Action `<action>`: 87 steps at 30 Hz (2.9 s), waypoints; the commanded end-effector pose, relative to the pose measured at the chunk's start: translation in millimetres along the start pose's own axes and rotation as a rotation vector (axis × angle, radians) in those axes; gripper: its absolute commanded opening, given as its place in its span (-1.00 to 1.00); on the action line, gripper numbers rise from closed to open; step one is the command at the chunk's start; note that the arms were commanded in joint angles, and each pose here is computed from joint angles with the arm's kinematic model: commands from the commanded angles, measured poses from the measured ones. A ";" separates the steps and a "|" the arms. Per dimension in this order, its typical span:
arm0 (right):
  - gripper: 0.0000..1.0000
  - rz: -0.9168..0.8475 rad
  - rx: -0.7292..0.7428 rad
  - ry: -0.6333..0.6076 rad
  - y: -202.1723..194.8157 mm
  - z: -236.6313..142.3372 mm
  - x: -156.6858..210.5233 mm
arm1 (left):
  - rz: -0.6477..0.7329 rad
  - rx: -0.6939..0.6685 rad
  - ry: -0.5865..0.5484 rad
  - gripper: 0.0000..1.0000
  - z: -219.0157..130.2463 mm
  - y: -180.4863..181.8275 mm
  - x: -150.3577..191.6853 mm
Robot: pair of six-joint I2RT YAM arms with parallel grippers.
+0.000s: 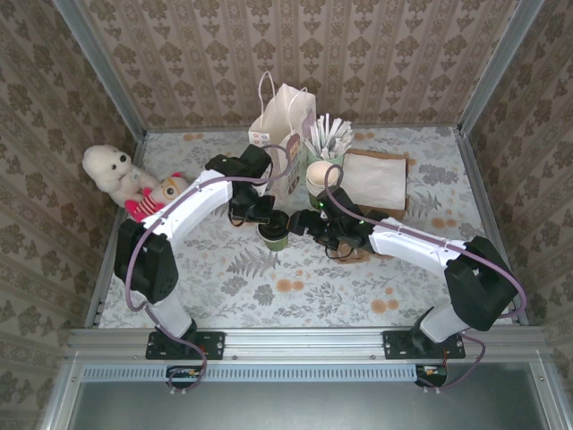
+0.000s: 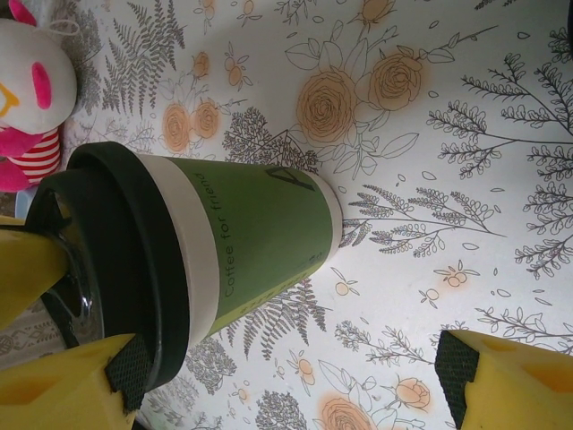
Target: Pack the takeout coffee
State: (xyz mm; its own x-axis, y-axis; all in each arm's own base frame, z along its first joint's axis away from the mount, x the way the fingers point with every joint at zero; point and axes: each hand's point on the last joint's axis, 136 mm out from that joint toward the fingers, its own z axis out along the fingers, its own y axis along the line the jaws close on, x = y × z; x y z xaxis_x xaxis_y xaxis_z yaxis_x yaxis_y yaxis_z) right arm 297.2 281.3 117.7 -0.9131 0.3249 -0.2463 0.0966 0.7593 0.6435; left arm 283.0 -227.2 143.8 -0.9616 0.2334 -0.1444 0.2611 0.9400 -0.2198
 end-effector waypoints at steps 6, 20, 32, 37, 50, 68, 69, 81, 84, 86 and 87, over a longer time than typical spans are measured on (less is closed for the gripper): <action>0.73 0.011 -0.019 0.007 9.4 1.1 -4.0 | 0.031 -0.059 -0.006 -1.00 -18.7 5.2 3.1; 0.73 0.011 -0.004 0.011 7.7 2.2 -4.3 | 0.028 -0.027 0.027 -1.00 11.9 2.7 5.2; 0.66 0.020 0.003 0.019 5.4 6.4 -2.6 | 0.019 -0.006 0.067 -1.00 29.5 0.7 10.9; 0.65 0.036 -0.001 -0.013 2.7 5.4 -6.2 | 0.022 -0.022 0.082 -1.00 35.6 4.3 15.6; 0.66 0.031 -0.020 0.048 8.6 20.6 0.8 | 0.028 0.012 0.070 -1.00 36.7 -0.6 13.7; 0.47 0.002 0.013 0.024 -1.5 21.8 -0.6 | 0.017 0.029 0.060 -1.00 34.6 -4.9 12.9; 0.46 0.004 0.014 0.024 -1.9 22.6 -0.6 | 0.020 0.029 0.061 -1.00 34.9 -5.3 12.8; 0.48 0.021 0.148 0.084 -34.7 28.9 12.4 | 0.024 0.028 0.109 -1.00 43.2 -5.5 23.3; 0.50 0.002 0.194 0.116 -46.9 31.4 17.8 | 0.011 0.008 0.135 -1.00 51.2 1.6 32.8; 0.51 0.003 0.236 0.145 -59.4 34.1 23.2 | -0.002 -0.006 0.172 -1.00 60.6 7.2 41.5; 0.51 0.011 0.259 0.160 -67.4 35.6 26.8 | -0.008 -0.011 0.195 -1.00 66.1 9.5 47.7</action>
State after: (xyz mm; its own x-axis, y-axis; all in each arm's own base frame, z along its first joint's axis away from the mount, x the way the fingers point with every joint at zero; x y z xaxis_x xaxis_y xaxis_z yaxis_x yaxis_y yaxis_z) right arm 306.6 290.9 98.6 -0.9341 0.2887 -0.2101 0.1022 0.7800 0.6174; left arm 282.8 -229.6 127.2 -0.9550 0.2453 -0.1665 0.2793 0.9328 -0.2276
